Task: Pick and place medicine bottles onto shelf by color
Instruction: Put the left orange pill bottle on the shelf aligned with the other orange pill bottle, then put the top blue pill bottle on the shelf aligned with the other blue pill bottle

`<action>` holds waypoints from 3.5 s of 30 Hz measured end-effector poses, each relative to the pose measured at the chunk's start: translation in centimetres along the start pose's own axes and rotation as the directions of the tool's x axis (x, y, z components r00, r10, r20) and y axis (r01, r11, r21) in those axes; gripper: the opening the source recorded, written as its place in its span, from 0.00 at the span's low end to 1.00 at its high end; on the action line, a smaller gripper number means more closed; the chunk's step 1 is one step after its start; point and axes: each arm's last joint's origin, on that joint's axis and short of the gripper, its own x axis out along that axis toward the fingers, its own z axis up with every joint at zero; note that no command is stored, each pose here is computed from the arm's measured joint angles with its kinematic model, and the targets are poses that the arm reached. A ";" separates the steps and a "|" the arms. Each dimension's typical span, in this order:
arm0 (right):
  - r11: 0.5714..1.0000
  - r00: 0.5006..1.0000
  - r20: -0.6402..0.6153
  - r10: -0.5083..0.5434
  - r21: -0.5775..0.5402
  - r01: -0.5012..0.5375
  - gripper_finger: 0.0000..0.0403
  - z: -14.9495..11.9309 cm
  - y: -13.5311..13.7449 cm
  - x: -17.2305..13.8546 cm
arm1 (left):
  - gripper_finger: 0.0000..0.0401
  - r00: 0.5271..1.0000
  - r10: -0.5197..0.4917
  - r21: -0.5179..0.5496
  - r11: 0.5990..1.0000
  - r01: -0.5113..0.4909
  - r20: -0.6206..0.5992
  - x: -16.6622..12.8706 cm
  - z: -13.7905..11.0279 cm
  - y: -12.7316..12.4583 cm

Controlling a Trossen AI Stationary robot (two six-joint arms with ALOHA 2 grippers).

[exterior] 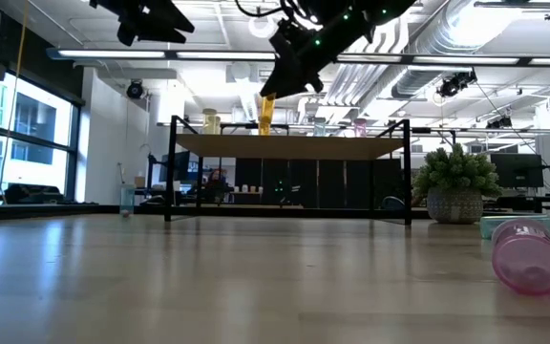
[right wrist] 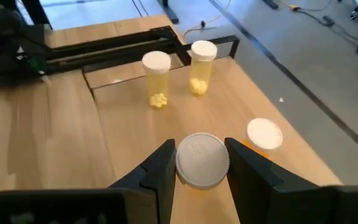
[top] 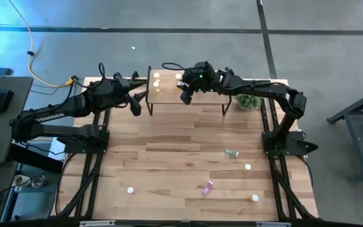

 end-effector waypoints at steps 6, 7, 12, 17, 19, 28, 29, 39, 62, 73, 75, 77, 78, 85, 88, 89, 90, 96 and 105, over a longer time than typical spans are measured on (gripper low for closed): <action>1.000 1.000 -0.019 0.021 -0.010 -0.021 0.28 -0.1 0.2 0.6 | 0.50 1.000 -0.001 0.000 1.000 0.001 0.000 0.0 0.0 0.0; 1.000 1.000 -0.007 0.021 -0.010 -0.021 0.28 0.5 0.1 0.3 | 0.50 1.000 -0.001 0.000 1.000 0.001 0.000 0.0 0.0 0.0; 0.999 1.000 0.016 0.021 -0.036 -0.021 0.28 2.4 0.1 -0.7 | 0.50 1.000 -0.001 0.000 1.000 0.001 0.000 0.0 0.0 0.0; 1.000 1.000 -0.024 0.020 -0.008 -0.021 0.28 1.4 -0.2 -0.1 | 0.50 1.000 -0.001 0.000 1.000 0.001 0.000 0.0 0.0 0.0; 1.000 0.997 -0.068 0.025 -0.009 -0.026 0.28 0.7 -0.2 0.5 | 0.50 1.000 -0.002 0.000 1.000 0.002 0.000 0.0 0.0 0.0; 0.999 0.996 -0.085 0.034 -0.023 -0.036 0.28 1.3 -0.1 0.8 | 0.50 1.000 0.008 0.000 1.000 -0.008 -0.004 0.1 -0.1 0.1; 0.999 0.995 -0.093 0.034 -0.023 -0.036 0.28 1.2 -0.1 0.9 | 0.50 1.000 0.009 0.000 1.000 -0.009 -0.004 0.1 -0.1 0.1; 0.998 0.991 -0.128 0.048 -0.037 -0.053 0.28 0.2 0.0 2.5 | 0.50 1.000 0.013 -0.001 1.000 -0.013 -0.004 0.1 -0.1 0.1; 0.994 0.991 -0.127 0.039 -0.099 -0.051 0.34 0.2 -0.3 2.5 | 0.50 1.000 0.011 -0.002 1.000 -0.011 -0.004 0.1 -0.1 0.1; 0.994 0.992 -0.126 0.009 -0.104 -0.022 0.38 0.2 -0.3 2.5 | 0.50 1.000 0.011 -0.001 1.000 -0.011 -0.011 0.1 -0.1 0.1; 0.994 0.992 -0.126 0.007 -0.104 -0.021 0.39 0.2 -0.3 2.5 | 0.50 1.000 0.011 0.001 1.000 -0.011 -0.012 0.1 -0.1 0.1; 0.994 0.992 -0.126 0.007 -0.104 -0.021 0.39 0.2 -0.3 2.5 | 0.50 1.000 0.011 0.000 1.000 -0.011 -0.012 0.1 -0.1 0.1; 0.994 0.992 -0.126 0.008 -0.104 -0.021 0.39 0.2 -0.3 2.5 | 0.50 1.000 0.011 0.000 1.000 -0.011 -0.012 0.1 -0.1 0.1; 0.994 0.992 -0.125 0.008 -0.103 -0.021 0.39 0.2 -0.3 2.5 | 0.50 1.000 0.011 0.001 1.000 -0.011 -0.012 0.1 -0.1 0.1; 0.994 0.992 -0.122 0.017 -0.102 -0.030 0.39 0.3 -0.3 2.4 | 0.50 1.000 0.011 0.001 1.000 -0.011 -0.012 0.1 -0.1 0.1; 0.994 0.993 -0.120 0.019 -0.101 -0.031 0.39 0.3 -0.3 2.3 | 0.50 1.000 0.011 0.001 1.000 -0.011 -0.012 0.1 -0.1 0.1; 0.994 0.993 -0.116 0.021 -0.101 -0.033 0.39 0.4 -0.3 2.3 | 0.50 1.000 0.011 0.001 1.000 -0.011 -0.012 0.1 -0.1 0.1; 0.996 0.995 -0.098 0.022 -0.080 -0.030 0.39 0.6 -0.2 2.1 | 0.50 1.000 0.011 0.001 1.000 -0.011 -0.012 0.1 -0.1 0.1; 0.995 0.995 -0.094 0.037 -0.092 -0.046 0.39 1.0 0.5 1.8 | 0.50 1.000 0.009 0.001 1.000 -0.009 -0.011 0.1 -0.1 0.1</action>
